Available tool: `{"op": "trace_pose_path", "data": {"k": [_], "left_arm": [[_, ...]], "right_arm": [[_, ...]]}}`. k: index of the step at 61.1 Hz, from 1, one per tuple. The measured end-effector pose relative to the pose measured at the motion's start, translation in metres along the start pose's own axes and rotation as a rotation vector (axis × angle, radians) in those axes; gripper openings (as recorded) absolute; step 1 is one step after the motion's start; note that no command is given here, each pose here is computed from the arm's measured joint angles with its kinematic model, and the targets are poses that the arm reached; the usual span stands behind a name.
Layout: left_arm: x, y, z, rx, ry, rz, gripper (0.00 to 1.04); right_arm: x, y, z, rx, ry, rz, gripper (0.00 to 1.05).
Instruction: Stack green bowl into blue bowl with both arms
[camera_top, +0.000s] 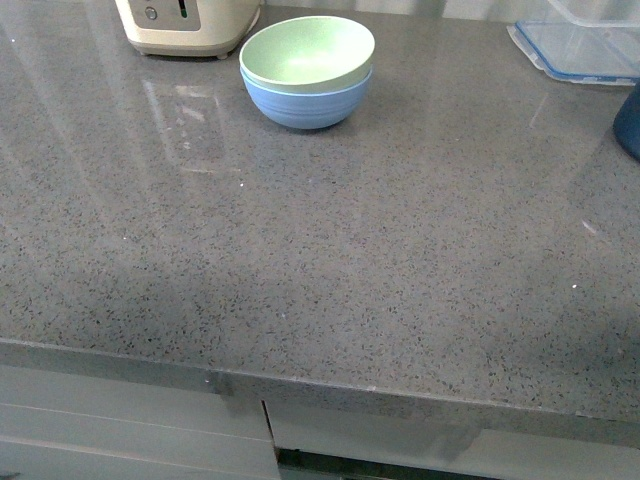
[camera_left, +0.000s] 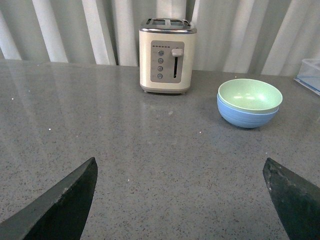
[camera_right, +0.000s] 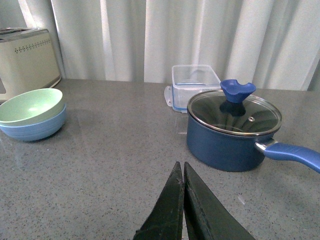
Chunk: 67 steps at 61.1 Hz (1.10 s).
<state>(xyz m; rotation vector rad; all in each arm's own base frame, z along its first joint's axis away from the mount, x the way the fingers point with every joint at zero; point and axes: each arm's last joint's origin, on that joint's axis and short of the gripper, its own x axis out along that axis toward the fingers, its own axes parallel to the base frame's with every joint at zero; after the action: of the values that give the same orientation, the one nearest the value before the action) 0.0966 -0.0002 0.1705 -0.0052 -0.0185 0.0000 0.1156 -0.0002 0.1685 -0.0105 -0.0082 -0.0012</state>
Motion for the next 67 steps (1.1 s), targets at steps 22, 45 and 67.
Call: {"op": "trace_pose_path", "data": {"k": [22,45,67], "left_arm": [[0.0,0.0,0.0,0.0,0.0,0.0,0.98],[0.0,0.0,0.0,0.0,0.0,0.0,0.98],[0.0,0.0,0.0,0.0,0.0,0.0,0.98]], "right_arm": [[-0.006,0.0,0.0,0.0,-0.001,0.0,0.01],[-0.018,0.0,-0.003,0.0,0.006,0.0,0.01],[-0.018,0.0,-0.003,0.0,0.005,0.001,0.52]]}}
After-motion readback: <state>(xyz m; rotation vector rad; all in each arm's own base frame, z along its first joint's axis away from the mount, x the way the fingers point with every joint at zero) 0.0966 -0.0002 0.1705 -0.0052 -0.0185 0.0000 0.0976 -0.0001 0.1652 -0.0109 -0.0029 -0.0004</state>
